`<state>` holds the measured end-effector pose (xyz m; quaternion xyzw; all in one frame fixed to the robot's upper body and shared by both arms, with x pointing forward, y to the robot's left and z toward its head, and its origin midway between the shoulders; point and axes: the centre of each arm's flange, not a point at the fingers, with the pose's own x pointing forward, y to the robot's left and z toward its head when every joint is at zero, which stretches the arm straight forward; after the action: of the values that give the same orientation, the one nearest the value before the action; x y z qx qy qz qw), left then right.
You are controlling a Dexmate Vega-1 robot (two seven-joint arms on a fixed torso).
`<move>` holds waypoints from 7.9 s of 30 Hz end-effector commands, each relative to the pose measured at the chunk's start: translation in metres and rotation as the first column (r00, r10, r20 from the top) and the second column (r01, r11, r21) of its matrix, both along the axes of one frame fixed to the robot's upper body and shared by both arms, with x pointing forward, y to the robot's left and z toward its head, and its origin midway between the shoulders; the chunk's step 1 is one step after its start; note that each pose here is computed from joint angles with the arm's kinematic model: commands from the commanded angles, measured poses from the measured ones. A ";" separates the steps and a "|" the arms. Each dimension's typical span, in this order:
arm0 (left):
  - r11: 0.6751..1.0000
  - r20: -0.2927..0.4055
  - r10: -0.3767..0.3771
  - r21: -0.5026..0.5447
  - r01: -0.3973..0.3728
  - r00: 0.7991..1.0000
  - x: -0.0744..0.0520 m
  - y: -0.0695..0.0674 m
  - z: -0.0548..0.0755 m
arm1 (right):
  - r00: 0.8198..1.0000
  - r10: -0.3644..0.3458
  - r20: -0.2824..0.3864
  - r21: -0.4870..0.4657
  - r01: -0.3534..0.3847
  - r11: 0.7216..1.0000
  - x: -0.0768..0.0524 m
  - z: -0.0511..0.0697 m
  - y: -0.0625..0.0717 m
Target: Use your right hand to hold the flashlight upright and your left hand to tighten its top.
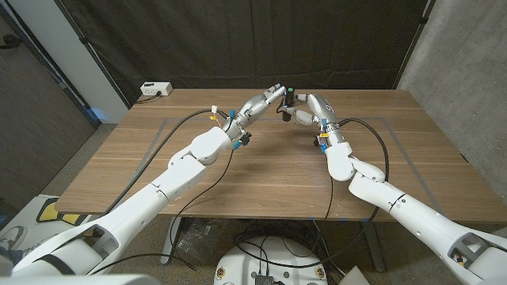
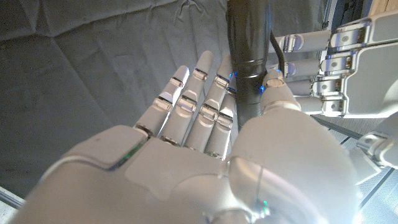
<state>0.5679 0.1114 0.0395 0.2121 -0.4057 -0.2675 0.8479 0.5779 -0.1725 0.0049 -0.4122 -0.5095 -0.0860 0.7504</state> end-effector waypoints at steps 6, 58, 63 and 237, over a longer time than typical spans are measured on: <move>0.999 0.000 0.036 -0.032 -0.036 0.999 -0.009 0.008 -0.005 | 1.000 0.001 -0.018 0.000 -0.001 1.000 0.003 -0.003 0.003; 0.995 -0.009 0.028 -0.092 -0.029 1.000 -0.010 0.011 -0.015 | 1.000 -0.004 -0.017 -0.021 0.003 1.000 0.009 0.004 0.002; 0.996 -0.010 0.023 -0.084 -0.024 1.000 -0.009 0.010 -0.014 | 1.000 -0.002 -0.014 -0.024 0.002 1.000 0.009 0.005 0.002; 0.995 0.102 0.089 -0.046 -0.085 0.991 -0.014 -0.024 -0.006 | 1.000 -0.001 0.003 -0.041 0.001 0.999 0.012 0.009 -0.023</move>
<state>0.5513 0.0944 0.0266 0.2233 -0.4332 -0.1962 0.8509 0.5919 -0.1935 0.0143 -0.4288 -0.5109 -0.0701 0.7417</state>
